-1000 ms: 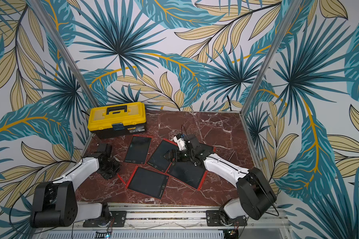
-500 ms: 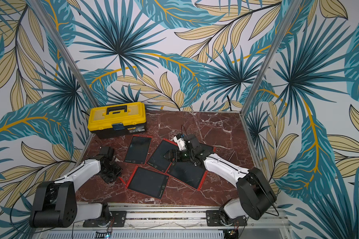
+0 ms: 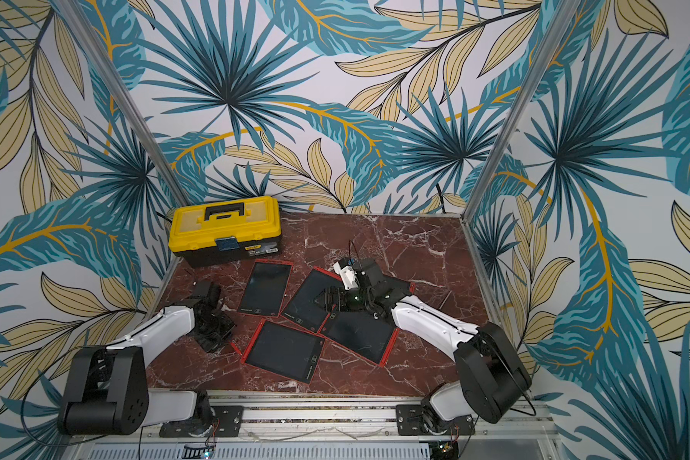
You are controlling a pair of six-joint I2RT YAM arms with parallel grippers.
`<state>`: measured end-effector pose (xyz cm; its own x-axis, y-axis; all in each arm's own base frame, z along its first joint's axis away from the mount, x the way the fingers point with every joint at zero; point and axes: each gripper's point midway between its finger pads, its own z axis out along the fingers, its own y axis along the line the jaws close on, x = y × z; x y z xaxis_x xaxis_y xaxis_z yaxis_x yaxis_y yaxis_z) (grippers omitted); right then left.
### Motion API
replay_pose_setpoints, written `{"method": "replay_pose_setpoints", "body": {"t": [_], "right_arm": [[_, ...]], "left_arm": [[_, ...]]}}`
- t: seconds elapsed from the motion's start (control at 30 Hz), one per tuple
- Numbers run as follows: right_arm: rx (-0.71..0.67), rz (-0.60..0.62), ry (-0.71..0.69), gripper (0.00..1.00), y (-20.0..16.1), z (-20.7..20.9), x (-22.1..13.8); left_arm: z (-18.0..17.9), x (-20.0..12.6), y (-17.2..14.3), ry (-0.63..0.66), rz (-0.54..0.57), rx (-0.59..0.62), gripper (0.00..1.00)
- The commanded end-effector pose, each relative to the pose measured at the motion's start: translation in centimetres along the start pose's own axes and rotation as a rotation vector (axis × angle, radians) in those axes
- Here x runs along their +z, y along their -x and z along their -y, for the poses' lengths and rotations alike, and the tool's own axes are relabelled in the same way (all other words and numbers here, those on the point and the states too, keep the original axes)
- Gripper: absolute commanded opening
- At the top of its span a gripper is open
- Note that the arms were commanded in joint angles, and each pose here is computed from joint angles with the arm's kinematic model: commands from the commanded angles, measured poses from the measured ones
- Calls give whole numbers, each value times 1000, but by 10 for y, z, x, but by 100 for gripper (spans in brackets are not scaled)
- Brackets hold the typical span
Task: Place the stylus back onto the writing tablet
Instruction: Pick up the stylus from the center of the board.
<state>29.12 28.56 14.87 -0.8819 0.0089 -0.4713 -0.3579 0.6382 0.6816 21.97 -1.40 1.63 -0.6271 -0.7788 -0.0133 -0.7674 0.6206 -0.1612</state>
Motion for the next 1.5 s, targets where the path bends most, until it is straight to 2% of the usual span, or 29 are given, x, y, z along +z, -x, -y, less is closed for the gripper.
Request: {"method": "replay_pose_setpoints", "body": {"t": [0.0, 0.53, 0.73, 0.93, 1.13, 1.47], "right_arm": [[15, -19, 24, 93, -9, -3, 2], [33, -97, 135, 93, -30, -43, 50], [68, -138, 223, 89, -40, -68, 78], [105, -180, 298, 79, -53, -86, 109], [123, -205, 288, 76, -56, -85, 126], [177, -139, 130, 76, -48, -46, 112]], "left_arm": [[-10, 13, -3, 29, 3, 13, 4], [0, 1, -2, -35, 25, 18, 4], [4, -3, -1, -56, 28, 18, 4], [12, -10, 0, -93, 30, 8, 4], [22, -18, 0, -138, 28, -1, 5], [45, -35, 14, -197, 55, -36, 7]]}}
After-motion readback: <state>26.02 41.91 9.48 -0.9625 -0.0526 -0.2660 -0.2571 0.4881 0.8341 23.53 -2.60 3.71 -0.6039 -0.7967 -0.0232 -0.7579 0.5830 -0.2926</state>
